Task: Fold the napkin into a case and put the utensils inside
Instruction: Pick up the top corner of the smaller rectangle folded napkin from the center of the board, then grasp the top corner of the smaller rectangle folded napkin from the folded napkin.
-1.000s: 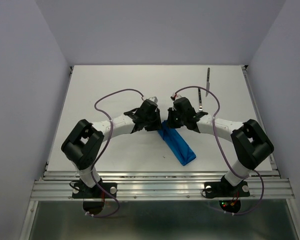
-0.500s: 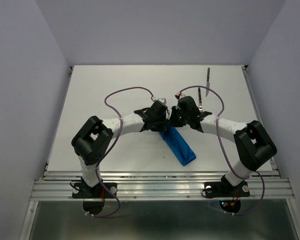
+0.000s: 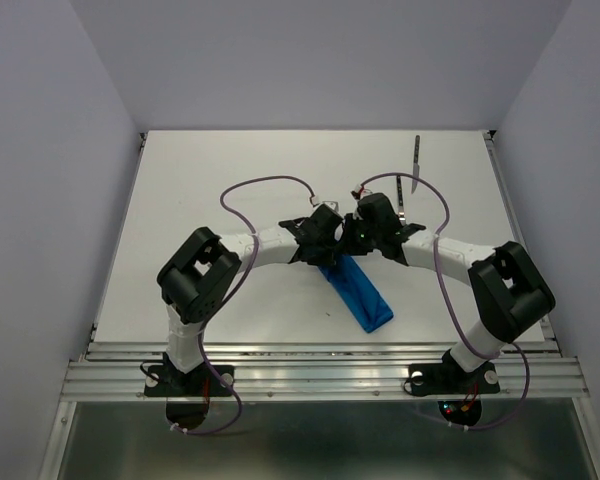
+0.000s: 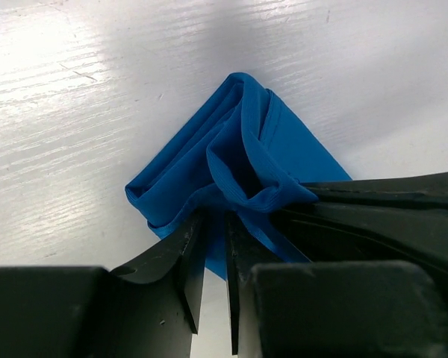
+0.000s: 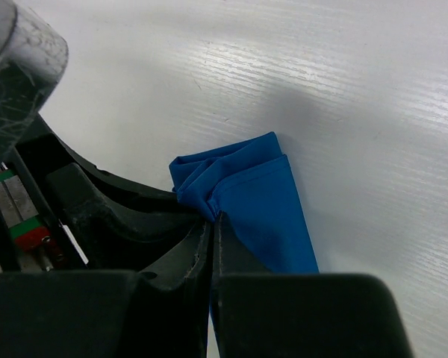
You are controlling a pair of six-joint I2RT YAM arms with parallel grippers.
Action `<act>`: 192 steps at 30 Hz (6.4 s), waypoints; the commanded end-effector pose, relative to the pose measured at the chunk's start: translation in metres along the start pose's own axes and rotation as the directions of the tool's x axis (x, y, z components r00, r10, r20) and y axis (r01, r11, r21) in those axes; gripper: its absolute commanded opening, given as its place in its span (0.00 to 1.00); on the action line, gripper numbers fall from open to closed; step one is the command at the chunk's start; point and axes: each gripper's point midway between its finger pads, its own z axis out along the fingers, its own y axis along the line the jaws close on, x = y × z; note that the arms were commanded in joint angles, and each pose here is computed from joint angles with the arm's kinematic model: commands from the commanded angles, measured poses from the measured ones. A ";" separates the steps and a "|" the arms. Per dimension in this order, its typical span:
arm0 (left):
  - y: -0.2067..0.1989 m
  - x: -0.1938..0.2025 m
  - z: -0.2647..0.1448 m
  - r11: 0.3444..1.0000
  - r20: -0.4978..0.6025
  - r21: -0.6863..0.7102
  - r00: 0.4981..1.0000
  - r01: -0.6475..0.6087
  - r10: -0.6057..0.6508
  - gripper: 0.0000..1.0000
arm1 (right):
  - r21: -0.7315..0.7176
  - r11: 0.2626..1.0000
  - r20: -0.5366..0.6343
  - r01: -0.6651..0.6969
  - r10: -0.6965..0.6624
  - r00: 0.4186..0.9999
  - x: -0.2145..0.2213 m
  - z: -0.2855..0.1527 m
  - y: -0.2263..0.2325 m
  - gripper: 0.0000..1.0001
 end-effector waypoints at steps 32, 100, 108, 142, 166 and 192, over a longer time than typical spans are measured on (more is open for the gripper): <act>-0.014 -0.008 -0.025 0.997 0.077 0.010 0.994 -0.074 0.073 0.46 | -0.033 0.999 0.076 -0.009 0.012 0.997 -0.019 -0.014 0.004 0.01; -0.026 -0.023 -0.038 0.972 0.069 0.190 0.986 0.138 -0.154 0.00 | -0.032 0.999 -0.014 0.031 -0.031 0.999 0.010 -0.029 -0.003 0.01; -0.034 -0.027 -0.045 0.960 0.070 0.234 0.982 0.154 -0.174 0.00 | 0.024 0.999 -0.043 0.029 -0.028 0.999 0.021 -0.014 -0.016 0.01; -0.034 -0.016 -0.019 0.954 0.021 0.231 0.979 0.192 -0.202 0.00 | -0.014 0.996 -0.136 0.092 -0.093 0.986 0.036 -0.019 -0.001 0.01; -0.034 -0.012 -0.021 0.942 0.006 0.265 0.977 0.205 -0.214 0.00 | 0.131 0.991 -0.136 0.029 -0.011 0.991 0.039 0.011 -0.025 0.10; -0.020 -0.014 -0.024 0.945 0.018 0.256 0.976 0.206 -0.218 0.00 | 0.072 0.994 0.008 -0.081 0.081 0.997 0.009 -0.011 -0.001 0.23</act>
